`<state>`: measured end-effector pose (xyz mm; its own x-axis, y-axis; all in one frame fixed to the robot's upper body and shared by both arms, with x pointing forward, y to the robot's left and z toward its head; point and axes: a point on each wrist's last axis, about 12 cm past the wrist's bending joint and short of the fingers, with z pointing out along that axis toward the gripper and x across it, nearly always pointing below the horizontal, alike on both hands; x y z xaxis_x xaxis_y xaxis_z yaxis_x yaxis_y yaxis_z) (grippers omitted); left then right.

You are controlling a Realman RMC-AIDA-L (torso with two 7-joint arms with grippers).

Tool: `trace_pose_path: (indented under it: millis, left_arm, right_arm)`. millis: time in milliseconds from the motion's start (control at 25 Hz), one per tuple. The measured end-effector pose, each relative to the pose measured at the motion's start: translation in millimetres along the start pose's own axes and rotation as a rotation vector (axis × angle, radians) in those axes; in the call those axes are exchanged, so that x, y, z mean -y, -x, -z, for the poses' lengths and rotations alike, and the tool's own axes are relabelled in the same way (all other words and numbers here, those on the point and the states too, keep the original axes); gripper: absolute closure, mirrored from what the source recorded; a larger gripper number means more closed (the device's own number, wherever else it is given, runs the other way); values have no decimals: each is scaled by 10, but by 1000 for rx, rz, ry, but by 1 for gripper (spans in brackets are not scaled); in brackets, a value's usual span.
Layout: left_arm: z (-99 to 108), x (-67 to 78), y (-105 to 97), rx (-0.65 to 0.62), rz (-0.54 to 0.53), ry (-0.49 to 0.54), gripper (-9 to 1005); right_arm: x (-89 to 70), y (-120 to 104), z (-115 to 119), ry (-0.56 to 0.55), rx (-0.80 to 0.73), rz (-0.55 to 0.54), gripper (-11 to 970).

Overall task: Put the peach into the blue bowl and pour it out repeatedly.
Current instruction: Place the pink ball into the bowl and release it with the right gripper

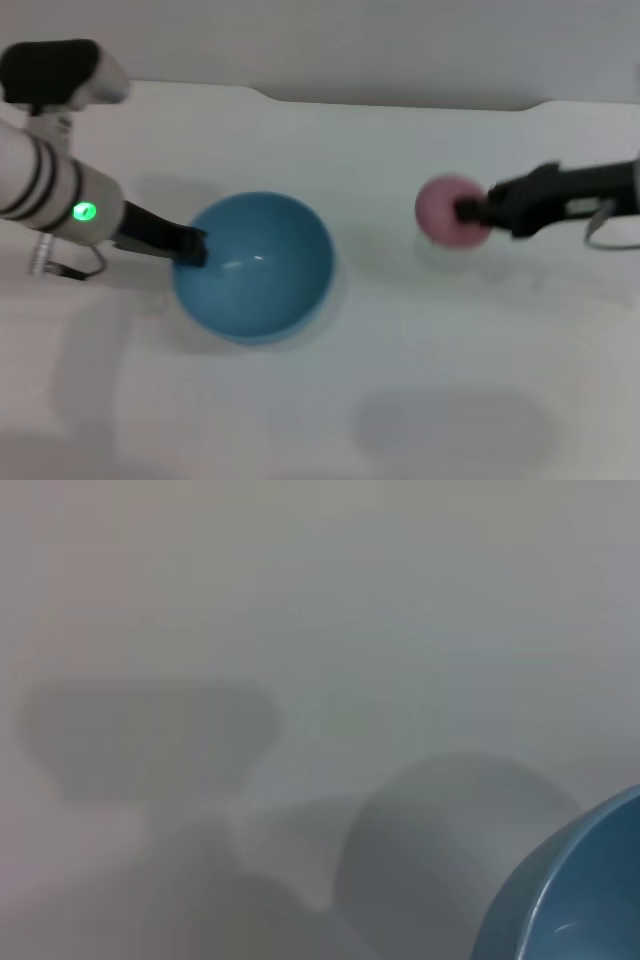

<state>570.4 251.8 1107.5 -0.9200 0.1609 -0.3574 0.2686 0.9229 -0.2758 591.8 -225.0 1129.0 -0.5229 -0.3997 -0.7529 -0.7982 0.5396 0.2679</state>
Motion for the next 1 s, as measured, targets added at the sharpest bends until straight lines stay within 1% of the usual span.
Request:
trace_pose_path:
  millis: [40, 80, 160, 280, 320, 480, 600, 680, 800, 1000]
  left_arm:
    - [-47, 87, 24, -7, -18, -8, 997]
    - [-80, 138, 36, -13, -29, -16, 997]
    - [-176, 296, 73, -23, -57, -58, 997]
    - [-313, 507, 140, -35, -86, -116, 996]
    - [-342, 547, 151, -39, -96, -122, 996]
    - [-492, 766, 181, -64, -154, -147, 996]
    - [-539, 900, 222, -54, -183, -168, 997]
    - [-552, 973, 243, -42, -191, -187, 997]
    - [-551, 1028, 274, -28, -194, -204, 996]
    - [-541, 1070, 301, -18, -193, -219, 996]
  right_arm:
    - [-16, 43, 113, 30, 76, 1, 845]
    - [-39, 87, 204, 59, 137, 9, 848]
    - [-123, 183, 407, 144, 260, 44, 855]
    - [-191, 252, 518, 195, 297, 84, 865]
    - [-214, 267, 524, 208, 292, 97, 869]
    - [-287, 276, 431, 241, 228, 132, 882]
    - [-295, 221, 331, 230, 137, 149, 915]
    - [-296, 170, 257, 219, 74, 159, 893]
    - [-315, 101, 152, 226, 18, 165, 859]
    - [-314, 26, 32, 208, -52, 178, 804]
